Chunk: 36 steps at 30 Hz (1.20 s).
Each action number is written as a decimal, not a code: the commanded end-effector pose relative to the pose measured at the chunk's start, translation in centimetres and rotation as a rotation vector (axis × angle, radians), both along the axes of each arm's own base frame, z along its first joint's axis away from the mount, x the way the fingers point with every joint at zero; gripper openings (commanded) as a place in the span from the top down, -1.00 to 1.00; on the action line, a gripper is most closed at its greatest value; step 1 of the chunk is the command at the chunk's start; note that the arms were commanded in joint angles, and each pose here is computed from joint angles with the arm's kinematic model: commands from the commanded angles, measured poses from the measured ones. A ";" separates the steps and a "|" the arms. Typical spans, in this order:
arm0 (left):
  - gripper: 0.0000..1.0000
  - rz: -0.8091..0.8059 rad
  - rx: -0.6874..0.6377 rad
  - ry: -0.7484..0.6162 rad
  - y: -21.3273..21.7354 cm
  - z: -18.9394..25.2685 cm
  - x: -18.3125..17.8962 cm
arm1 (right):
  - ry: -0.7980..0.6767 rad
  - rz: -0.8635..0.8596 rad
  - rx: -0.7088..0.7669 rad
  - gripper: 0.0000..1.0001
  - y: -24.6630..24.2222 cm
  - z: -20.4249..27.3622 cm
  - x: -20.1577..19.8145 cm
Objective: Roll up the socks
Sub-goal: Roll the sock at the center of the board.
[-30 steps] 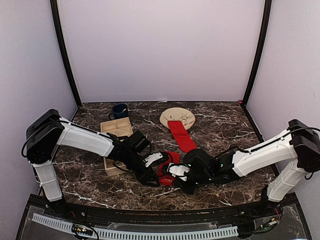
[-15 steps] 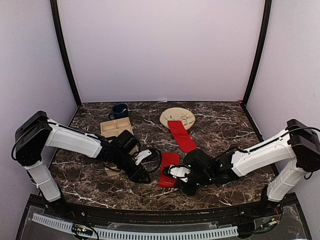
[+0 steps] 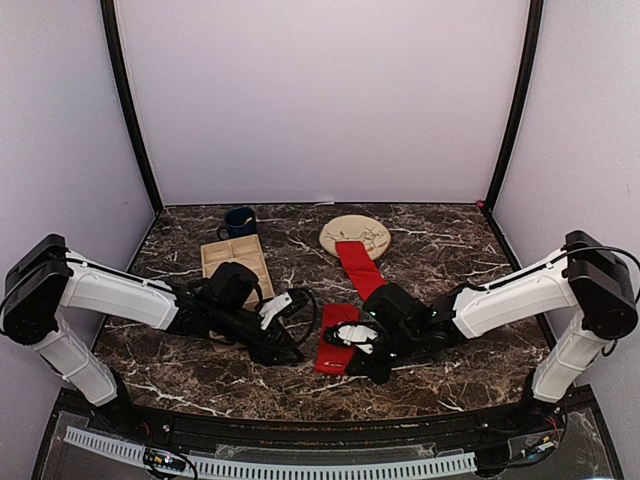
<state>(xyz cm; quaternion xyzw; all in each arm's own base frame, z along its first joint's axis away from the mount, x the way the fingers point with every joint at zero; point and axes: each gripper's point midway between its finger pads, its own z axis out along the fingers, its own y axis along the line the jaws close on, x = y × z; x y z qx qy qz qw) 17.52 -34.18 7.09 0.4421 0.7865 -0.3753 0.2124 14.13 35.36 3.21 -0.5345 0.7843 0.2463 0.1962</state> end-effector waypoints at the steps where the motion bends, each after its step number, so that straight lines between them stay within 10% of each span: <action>1: 0.06 -0.057 -0.076 -0.061 -1.0 1.5 -1.1 | 0.108 0.011 0.020 1.00 0.4 0.5 -0.1; 36: 0.27 -0.215 0.083 -0.517 -4.9 -1.1 -2.8 | 0.447 -0.046 0.060 1.00 0.1 -0.2 1.8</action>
